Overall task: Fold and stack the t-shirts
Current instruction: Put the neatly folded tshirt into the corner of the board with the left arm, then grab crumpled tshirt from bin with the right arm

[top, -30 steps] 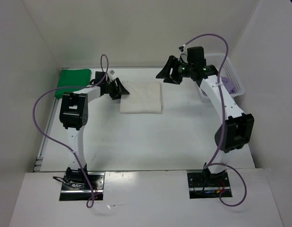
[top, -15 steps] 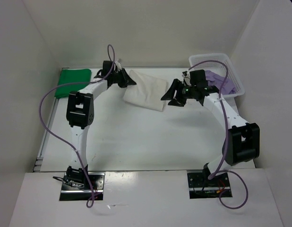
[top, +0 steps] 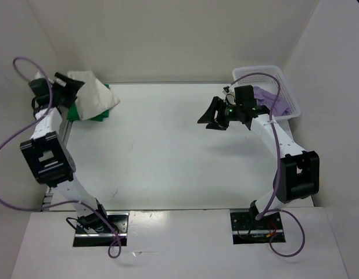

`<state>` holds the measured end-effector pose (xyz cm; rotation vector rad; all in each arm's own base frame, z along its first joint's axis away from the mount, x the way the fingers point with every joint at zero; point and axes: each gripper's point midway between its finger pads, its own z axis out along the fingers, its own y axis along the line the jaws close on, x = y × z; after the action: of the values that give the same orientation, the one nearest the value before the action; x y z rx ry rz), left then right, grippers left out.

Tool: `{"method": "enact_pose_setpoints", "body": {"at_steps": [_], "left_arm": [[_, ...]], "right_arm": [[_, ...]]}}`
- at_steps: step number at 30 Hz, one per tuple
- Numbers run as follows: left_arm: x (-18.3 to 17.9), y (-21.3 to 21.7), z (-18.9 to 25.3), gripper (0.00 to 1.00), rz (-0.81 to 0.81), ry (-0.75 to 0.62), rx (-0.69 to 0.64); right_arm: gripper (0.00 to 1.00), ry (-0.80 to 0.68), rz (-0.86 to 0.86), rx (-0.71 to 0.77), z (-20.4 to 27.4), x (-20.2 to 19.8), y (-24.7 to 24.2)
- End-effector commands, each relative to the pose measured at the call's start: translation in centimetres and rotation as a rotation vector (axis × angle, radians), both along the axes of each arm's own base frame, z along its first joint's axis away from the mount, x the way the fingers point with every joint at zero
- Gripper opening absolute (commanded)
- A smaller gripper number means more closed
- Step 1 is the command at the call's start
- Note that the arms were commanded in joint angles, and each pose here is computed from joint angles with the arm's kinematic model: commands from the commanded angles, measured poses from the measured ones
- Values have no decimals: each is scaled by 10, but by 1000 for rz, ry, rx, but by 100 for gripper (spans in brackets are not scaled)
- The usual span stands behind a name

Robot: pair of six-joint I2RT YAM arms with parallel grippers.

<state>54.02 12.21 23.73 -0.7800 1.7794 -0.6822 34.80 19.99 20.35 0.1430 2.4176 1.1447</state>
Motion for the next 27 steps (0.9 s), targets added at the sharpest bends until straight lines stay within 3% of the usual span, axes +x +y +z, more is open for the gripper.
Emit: {"method": "enact_pose_setpoints", "body": {"at_steps": [1, 5, 10, 13, 14, 17, 18, 19, 20, 22, 23, 25, 26, 27], "left_arm": [[-40, 22, -36, 98, 172, 48, -57], [-82, -4, -71, 100, 155, 133, -115], [-139, -13, -68, 100, 280, 192, -128], [-163, -28, -63, 100, 265, 195, -136], [-166, -34, -65, 100, 235, 201, -134], [-168, -87, -70, 98, 43, 204, -166], [-171, -108, -72, 92, -37, 211, -172], [-173, -139, -75, 74, -126, 226, -155], [-174, -158, -71, 64, -175, 218, -146], [-186, -210, -72, 49, -341, 232, -93], [-192, -227, -74, 48, -393, 242, -79], [-210, -270, -76, 47, -536, 249, -52], [-218, -281, -85, 47, -570, 276, -51], [-224, -290, -89, 49, -597, 282, -48]], "right_arm": [[65, -51, 45, 13, 3, 6, 3], [65, -47, 50, 7, 2, 7, 2], [65, -56, 15, 9, 2, 14, 2], [45, -63, -75, -33, 0, 30, -7], [25, -88, -108, -42, 10, 39, -9], [0, -144, -261, -157, 13, 77, -32], [0, -147, -324, -193, 13, 89, -48], [0, -116, -369, -234, 2, 101, -61], [0, -151, -434, -257, 13, 118, -77], [5, -153, -545, -285, 13, 147, -120], [15, -159, -617, -324, 13, 156, -143], [24, -168, -753, -418, 12, 174, -197], [38, -167, -789, -434, 11, 179, -212], [44, -156, -822, -447, 9, 182, -234]]}}
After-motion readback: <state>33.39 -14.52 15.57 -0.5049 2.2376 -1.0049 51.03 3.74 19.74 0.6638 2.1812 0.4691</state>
